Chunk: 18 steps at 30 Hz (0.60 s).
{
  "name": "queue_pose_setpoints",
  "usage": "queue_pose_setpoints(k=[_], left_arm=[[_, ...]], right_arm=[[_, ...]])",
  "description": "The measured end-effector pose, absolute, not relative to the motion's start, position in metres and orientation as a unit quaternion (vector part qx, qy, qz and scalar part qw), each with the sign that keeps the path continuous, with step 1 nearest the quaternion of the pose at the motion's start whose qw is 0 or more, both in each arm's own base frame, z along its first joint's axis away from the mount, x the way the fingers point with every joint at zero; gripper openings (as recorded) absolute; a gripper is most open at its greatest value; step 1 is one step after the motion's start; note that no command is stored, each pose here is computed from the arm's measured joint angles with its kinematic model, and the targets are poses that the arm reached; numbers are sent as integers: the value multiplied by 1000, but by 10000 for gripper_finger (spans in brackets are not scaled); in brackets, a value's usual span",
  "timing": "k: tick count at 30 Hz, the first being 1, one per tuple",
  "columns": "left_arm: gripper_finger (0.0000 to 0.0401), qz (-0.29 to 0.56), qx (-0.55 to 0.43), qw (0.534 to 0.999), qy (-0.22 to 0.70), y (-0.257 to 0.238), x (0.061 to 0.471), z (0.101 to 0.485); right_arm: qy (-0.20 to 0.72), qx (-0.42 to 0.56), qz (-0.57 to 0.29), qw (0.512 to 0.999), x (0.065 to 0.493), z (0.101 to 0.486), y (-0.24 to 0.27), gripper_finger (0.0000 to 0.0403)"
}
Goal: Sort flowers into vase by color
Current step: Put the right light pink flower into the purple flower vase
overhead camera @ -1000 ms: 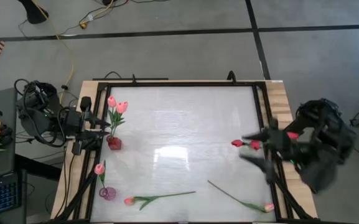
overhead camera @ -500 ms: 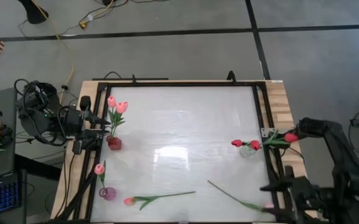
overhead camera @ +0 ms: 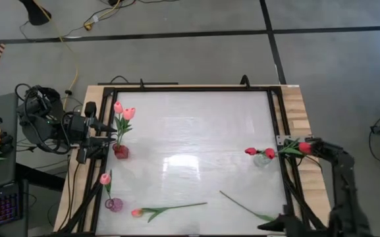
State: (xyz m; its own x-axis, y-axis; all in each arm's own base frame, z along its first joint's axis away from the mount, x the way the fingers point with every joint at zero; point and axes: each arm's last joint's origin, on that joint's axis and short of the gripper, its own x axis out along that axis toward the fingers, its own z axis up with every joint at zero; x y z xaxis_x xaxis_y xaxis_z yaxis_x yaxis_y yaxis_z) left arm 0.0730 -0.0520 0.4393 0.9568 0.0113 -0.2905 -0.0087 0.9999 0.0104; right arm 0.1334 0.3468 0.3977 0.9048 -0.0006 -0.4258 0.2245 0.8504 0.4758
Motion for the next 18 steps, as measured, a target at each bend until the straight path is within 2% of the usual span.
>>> queue_pose_setpoints(k=[4, 8, 14, 18], left_arm=[[114, 0, 4, 989, 149, -52, 73, 439], [114, -16, 2, 988, 154, -53, 73, 439], [114, -28, 3, 987, 158, -54, 73, 438], [114, -41, 5, 986, 163, -54, 72, 438]], right_arm=[[230, 272, -72, 932, 161, 390, 348, 301], [262, 291, -49, 919, 199, 385, 351, 301], [273, 302, 2, 914, 256, 361, 367, 301], [297, 310, 20, 903, 289, 331, 376, 301]])
